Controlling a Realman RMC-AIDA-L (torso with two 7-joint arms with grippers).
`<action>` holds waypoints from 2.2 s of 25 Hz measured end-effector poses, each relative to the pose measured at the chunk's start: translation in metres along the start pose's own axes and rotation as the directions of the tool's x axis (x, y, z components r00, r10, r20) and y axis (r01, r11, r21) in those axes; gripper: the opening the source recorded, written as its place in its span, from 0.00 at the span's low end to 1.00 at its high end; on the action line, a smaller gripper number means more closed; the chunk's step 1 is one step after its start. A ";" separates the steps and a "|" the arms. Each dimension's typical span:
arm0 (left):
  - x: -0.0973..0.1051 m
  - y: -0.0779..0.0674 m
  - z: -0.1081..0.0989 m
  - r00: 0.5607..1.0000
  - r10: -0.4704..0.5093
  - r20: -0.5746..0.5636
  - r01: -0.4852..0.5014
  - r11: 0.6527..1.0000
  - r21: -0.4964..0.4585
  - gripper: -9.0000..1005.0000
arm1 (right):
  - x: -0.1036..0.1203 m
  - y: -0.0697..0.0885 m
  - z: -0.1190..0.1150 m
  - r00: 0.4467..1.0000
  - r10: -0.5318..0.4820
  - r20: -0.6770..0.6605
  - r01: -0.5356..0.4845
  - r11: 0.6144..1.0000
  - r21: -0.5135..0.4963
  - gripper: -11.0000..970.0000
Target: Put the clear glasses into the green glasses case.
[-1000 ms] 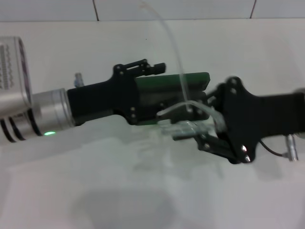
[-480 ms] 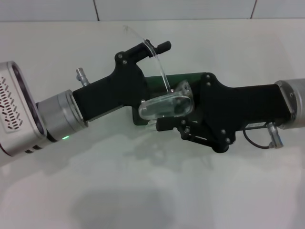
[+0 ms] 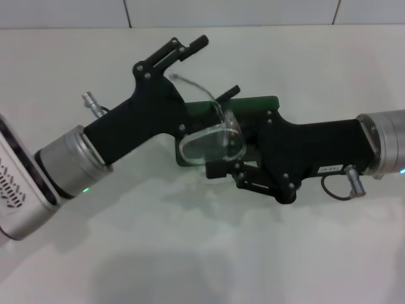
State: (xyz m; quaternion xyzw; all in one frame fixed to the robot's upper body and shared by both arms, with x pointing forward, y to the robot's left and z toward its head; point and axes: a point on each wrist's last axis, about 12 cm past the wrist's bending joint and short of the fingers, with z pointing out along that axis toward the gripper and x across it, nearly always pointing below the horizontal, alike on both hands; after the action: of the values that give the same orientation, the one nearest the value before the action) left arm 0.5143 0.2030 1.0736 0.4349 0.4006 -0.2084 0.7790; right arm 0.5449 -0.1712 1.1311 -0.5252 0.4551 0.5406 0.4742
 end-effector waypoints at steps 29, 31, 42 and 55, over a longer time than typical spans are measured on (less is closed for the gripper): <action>-0.009 0.008 -0.021 0.998 0.042 0.045 -0.037 0.995 -0.090 0.71 | 0.011 -0.014 -0.019 0.989 0.028 -0.144 -0.004 0.987 0.159 0.13; -0.009 0.012 -0.024 0.998 0.059 0.033 -0.054 0.988 -0.145 0.71 | 0.012 -0.014 -0.022 0.986 0.009 -0.168 0.022 0.984 0.178 0.13; -0.001 0.044 -0.051 0.988 -0.155 -0.007 0.139 0.905 -0.402 0.71 | 0.029 -0.018 -0.025 0.865 -0.122 -0.487 0.305 0.898 0.317 0.13; 0.022 0.089 -0.054 0.759 -0.647 -0.070 0.562 0.707 -0.429 0.71 | 0.056 -0.019 0.025 0.621 -0.229 -0.750 0.584 0.773 0.247 0.13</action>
State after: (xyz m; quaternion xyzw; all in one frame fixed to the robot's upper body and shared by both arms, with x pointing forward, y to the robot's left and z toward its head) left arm 0.5630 0.2970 1.0847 0.1377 0.6358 -0.3227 0.6875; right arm 0.5605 -0.1423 1.0766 -0.6458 0.5763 0.0550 0.4978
